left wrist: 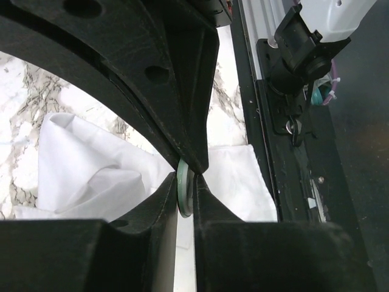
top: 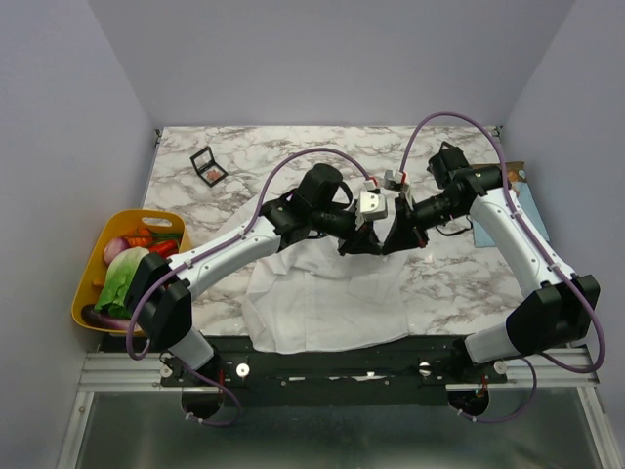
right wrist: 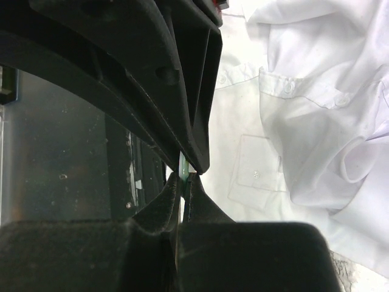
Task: Remove the brooch from the garment
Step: Close the brooch.
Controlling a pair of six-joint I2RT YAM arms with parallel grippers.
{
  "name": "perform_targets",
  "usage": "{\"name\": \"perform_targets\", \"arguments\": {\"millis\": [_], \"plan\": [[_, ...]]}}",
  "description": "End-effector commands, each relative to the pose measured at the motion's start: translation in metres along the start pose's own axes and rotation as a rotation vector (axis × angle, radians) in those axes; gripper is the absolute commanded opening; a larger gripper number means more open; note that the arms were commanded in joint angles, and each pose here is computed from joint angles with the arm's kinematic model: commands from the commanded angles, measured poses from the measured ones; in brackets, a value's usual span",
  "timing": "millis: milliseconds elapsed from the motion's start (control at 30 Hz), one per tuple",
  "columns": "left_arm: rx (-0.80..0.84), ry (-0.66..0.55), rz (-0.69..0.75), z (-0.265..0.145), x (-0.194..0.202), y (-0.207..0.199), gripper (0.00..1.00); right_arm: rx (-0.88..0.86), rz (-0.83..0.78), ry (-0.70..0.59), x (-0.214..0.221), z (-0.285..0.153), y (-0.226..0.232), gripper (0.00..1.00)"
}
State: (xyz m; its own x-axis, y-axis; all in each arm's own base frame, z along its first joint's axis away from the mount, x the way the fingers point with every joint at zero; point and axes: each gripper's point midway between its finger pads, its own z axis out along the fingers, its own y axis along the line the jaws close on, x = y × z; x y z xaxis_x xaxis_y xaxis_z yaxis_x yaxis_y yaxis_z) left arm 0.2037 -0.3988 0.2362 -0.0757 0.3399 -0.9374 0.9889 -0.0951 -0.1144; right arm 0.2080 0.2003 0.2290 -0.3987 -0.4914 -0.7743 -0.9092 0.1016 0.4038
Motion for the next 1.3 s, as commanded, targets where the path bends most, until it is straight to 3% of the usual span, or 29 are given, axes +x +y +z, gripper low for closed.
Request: {"name": "perform_targets", "arguments": {"millis": [0, 400, 1267], "plan": [[-0.035, 0.022, 0.015, 0.006, 0.011, 0.009, 0.14, -0.057, -0.01, -0.065, -0.017, -0.001, 0.016, 0.01], [-0.017, 0.101, 0.052, 0.007, 0.028, 0.004, 0.17, -0.059, -0.006, -0.086, -0.022, -0.005, 0.016, 0.01], [0.054, 0.139, 0.068, 0.011, 0.033, -0.011, 0.3, 0.022, 0.027, -0.107, -0.024, -0.008, -0.004, 0.01]]}}
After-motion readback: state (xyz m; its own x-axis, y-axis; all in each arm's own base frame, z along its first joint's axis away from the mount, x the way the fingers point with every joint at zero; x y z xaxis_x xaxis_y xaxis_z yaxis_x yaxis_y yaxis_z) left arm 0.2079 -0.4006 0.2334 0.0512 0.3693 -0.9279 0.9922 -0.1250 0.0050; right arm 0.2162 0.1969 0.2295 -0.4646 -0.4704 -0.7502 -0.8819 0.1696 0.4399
